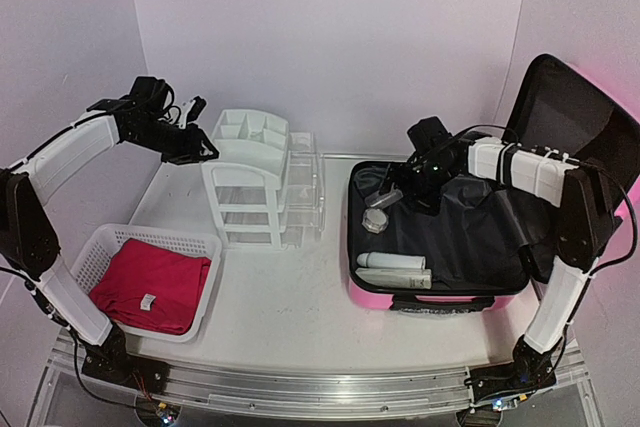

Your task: Open, take out, and arrange the luggage

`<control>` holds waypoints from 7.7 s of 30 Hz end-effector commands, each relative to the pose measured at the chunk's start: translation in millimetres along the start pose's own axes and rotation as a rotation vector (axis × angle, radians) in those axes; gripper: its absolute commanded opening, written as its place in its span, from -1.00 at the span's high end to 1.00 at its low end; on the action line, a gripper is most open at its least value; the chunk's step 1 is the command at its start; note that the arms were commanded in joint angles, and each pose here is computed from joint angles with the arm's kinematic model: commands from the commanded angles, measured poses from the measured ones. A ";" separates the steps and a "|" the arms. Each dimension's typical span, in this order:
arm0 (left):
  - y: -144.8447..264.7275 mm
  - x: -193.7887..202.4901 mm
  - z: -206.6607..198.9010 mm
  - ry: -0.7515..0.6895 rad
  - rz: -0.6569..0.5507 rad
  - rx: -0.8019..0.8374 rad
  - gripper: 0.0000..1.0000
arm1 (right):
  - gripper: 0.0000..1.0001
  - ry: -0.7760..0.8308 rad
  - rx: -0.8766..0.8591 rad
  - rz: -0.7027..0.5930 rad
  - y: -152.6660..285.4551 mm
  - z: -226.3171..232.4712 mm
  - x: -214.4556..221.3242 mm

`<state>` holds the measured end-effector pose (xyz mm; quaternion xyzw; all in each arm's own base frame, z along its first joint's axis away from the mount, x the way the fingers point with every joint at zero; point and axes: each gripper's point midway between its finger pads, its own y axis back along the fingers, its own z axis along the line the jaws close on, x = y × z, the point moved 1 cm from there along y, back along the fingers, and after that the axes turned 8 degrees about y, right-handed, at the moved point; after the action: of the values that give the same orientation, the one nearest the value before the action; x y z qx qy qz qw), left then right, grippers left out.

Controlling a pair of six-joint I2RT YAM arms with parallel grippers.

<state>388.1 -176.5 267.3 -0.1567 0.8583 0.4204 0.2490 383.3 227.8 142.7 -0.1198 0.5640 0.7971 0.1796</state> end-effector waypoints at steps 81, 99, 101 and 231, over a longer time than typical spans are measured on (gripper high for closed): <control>5.7 40.1 -16.3 -0.061 0.053 0.102 0.41 | 0.04 0.472 -0.413 -0.239 33.9 238.3 -26.1; 6.5 40.2 -18.0 -0.063 0.051 0.112 0.41 | -0.63 0.529 -0.266 -0.301 57.7 233.3 -54.2; 6.5 40.1 -18.0 -0.063 0.051 0.112 0.41 | -0.58 0.499 -0.219 -0.313 65.2 217.1 -57.1; -10.8 47.0 -7.2 -0.041 0.097 0.104 0.40 | 0.03 0.610 -0.297 -0.140 -13.5 203.6 10.6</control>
<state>362.1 -188.4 264.3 -0.1275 0.8758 0.3723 0.2796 371.2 417.1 188.6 -0.4046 0.4629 0.7878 0.0373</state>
